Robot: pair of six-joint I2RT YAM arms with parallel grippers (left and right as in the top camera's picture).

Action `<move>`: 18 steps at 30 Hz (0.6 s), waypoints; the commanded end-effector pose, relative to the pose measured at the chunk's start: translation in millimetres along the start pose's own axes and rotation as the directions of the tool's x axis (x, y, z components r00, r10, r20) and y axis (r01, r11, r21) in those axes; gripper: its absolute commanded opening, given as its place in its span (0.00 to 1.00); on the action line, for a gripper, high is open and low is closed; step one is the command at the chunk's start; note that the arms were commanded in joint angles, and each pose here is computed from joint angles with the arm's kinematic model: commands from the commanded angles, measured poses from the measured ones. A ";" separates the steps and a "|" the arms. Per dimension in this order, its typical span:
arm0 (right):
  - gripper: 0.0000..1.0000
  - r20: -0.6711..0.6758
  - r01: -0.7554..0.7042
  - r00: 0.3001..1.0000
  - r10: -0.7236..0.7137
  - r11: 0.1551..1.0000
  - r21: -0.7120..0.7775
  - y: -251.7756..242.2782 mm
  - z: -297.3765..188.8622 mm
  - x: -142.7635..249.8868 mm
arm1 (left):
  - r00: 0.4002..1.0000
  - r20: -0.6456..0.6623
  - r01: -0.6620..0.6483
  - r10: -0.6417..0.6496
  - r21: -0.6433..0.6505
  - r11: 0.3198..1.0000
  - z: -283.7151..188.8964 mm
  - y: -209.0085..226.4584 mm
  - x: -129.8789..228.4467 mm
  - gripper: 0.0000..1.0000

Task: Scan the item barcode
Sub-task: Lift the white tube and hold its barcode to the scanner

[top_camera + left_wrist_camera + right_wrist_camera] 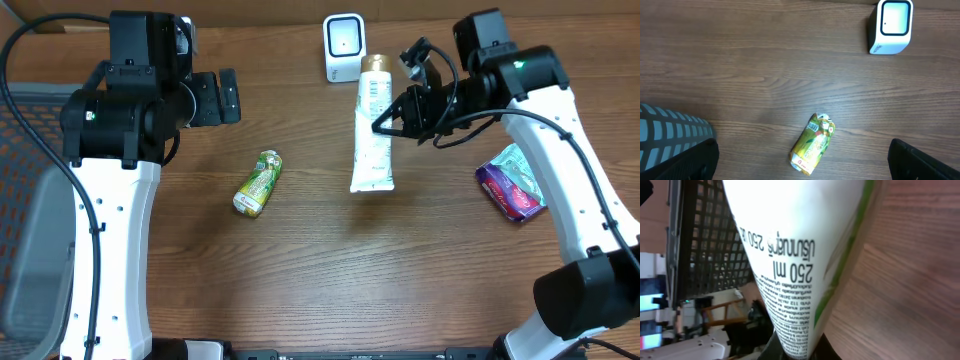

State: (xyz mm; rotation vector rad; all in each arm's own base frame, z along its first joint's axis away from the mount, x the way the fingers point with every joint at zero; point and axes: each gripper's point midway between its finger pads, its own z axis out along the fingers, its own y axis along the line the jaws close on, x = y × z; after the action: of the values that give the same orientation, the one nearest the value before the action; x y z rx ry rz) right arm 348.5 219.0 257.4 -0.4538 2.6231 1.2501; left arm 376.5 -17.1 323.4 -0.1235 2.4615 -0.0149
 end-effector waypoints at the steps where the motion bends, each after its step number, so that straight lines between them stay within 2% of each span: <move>1: 0.04 0.051 0.146 0.988 -0.146 0.989 0.010 21.6 -18.0 -6.2 | 1.000 0.006 -0.015 0.015 -0.011 1.000 0.1 2.7 -3.4 0.99; 9: 0.04 0.062 0.155 0.986 -0.158 0.986 0.055 14.7 -18.4 -10.5 | 1.000 0.006 -0.015 0.015 -0.011 1.000 0.1 2.7 -3.4 0.99; 11: 0.04 0.116 0.059 0.990 -0.086 0.973 0.223 -9.4 -23.1 -24.8 | 1.000 0.006 -0.015 0.015 -0.011 1.000 0.1 2.7 -3.4 0.99; 13: 0.03 0.164 0.014 0.983 -0.082 0.925 0.380 -26.6 -31.7 -36.0 | 1.000 0.006 -0.015 0.015 -0.011 1.000 0.1 2.7 -3.4 0.99; 18: 0.03 0.261 -0.047 0.948 -0.181 0.733 0.679 -44.3 -63.1 -68.2 | 1.000 0.006 -0.015 0.015 -0.011 1.000 0.1 2.7 -3.4 0.99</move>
State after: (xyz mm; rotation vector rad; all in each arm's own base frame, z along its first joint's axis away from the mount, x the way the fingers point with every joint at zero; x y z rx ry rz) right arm 392.6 185.3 247.5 -0.3395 2.6528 0.6150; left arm 376.5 -17.1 323.4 -0.1235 2.4615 -0.0149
